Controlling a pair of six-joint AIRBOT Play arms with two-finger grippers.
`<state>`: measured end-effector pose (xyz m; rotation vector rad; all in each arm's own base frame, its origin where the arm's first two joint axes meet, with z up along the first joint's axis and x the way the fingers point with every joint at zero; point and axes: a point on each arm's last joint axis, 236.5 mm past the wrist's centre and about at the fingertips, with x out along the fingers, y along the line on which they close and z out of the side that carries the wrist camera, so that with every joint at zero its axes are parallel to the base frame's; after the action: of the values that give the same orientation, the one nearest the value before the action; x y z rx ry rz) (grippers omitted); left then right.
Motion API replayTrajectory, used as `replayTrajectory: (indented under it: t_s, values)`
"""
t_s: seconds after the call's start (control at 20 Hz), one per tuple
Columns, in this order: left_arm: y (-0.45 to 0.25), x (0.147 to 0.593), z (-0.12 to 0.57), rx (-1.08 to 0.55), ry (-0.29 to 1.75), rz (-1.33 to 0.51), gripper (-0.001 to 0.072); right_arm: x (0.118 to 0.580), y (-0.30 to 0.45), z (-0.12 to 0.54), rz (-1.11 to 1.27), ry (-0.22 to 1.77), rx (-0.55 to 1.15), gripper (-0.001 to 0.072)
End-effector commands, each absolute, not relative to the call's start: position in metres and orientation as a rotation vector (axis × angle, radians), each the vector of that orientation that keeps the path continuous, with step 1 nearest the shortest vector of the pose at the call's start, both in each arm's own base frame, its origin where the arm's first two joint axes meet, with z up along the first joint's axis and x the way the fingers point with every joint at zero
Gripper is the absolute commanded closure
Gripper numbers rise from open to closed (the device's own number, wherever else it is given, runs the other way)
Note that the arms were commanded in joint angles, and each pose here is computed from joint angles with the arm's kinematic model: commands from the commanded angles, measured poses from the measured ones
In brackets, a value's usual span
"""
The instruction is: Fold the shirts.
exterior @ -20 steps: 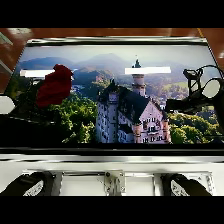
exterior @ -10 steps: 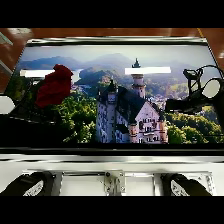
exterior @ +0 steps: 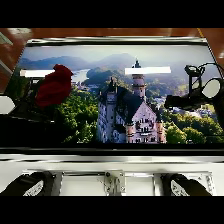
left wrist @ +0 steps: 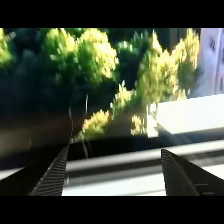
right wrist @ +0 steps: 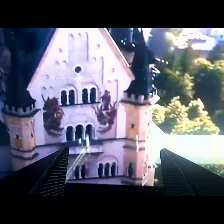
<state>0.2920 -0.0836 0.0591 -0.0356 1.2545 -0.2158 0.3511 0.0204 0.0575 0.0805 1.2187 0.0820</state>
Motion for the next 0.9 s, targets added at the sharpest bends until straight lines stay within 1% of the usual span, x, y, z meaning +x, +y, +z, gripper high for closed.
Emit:
replayTrajectory:
  t_s: [0.0,0.1,0.3,0.35,0.45,0.55,0.7,0.85]
  values:
    - [-0.088,0.323,0.072,-0.055,1.113,-0.215,0.0008,0.36,0.022,0.061,0.086,1.176,0.092,0.0019]
    - [-0.096,0.332,0.079,-0.093,1.063,-0.234,0.0007,0.361,0.023,0.062,0.086,1.171,0.092,0.0019]
    - [-0.125,0.362,0.11,-0.248,0.893,-0.301,0.0007,0.363,0.022,0.062,0.086,1.165,0.092,0.0019]
    - [-0.128,0.363,0.112,-0.263,0.886,-0.308,0.0009,0.363,0.022,0.062,0.086,1.165,0.092,0.0019]
    - [-0.117,0.381,0.115,-0.236,0.824,-0.267,0.0028,0.364,0.022,0.063,0.085,1.161,0.092,0.0019]
    - [-0.083,0.41,0.109,-0.23,0.795,-0.154,0.0023,0.367,0.022,0.064,0.084,1.147,0.094,0.0019]
    - [-0.018,0.455,0.081,-0.217,0.9,-0.021,0.0005,0.37,0.024,0.066,0.076,1.133,0.118,0.0019]
    - [0.043,0.491,0.029,-0.275,1.07,0.082,0.0004,0.37,0.032,0.067,0.094,1.131,0.154,0.0019]
